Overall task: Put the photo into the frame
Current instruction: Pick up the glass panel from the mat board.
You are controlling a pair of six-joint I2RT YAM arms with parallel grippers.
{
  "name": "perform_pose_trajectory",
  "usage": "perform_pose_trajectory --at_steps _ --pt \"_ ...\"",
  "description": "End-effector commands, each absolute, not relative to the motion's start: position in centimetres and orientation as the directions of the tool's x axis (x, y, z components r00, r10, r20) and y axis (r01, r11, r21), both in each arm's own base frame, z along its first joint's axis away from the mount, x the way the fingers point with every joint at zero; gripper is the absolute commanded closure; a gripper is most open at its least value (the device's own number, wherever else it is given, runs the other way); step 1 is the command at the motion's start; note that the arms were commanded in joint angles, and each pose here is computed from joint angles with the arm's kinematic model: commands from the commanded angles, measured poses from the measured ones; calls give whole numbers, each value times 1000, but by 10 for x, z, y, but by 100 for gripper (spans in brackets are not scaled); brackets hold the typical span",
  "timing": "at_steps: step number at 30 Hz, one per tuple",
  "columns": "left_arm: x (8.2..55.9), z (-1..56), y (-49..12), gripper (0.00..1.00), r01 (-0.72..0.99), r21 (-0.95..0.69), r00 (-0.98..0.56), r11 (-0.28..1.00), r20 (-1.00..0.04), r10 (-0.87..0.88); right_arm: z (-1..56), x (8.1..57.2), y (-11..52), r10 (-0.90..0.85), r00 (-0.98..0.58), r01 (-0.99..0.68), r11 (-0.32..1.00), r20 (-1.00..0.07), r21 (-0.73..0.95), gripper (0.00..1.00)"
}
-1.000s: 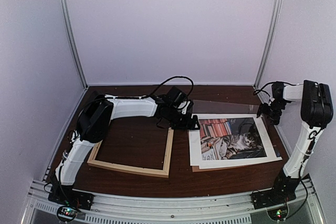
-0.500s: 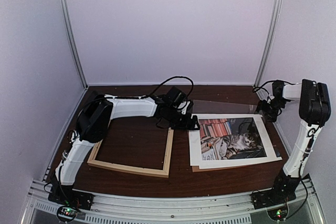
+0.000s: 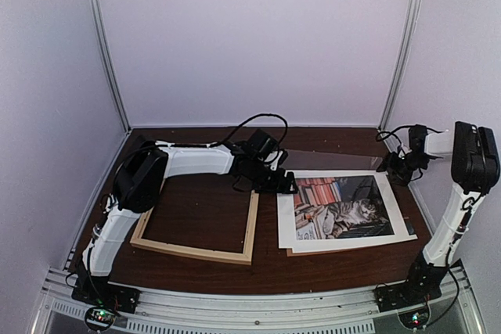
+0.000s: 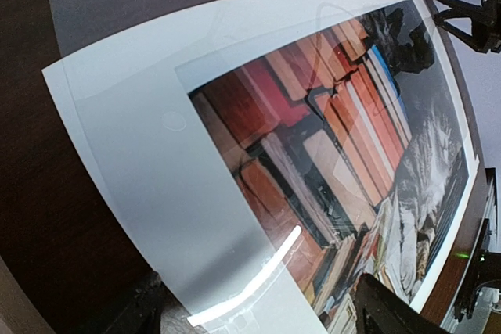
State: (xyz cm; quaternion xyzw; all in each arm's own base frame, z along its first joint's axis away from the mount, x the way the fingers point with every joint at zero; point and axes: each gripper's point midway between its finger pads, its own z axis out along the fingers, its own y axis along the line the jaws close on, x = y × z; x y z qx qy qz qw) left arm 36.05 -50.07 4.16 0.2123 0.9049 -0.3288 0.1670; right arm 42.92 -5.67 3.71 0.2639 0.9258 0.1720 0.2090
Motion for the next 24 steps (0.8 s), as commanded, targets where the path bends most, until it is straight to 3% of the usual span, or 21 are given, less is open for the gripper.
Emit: perform_pose_trajectory --at_steps 1,13,24 --pt "351 9 -471 15 414 -475 -902 776 -332 278 45 417 -43 564 -782 402 782 -266 477 26" --pt "349 6 -467 15 406 -469 -905 784 -324 275 54 413 -42 556 -781 389 789 -283 475 27" --pt "349 8 -458 14 403 -441 -903 802 -333 271 62 450 -64 528 -762 370 830 -374 416 19"
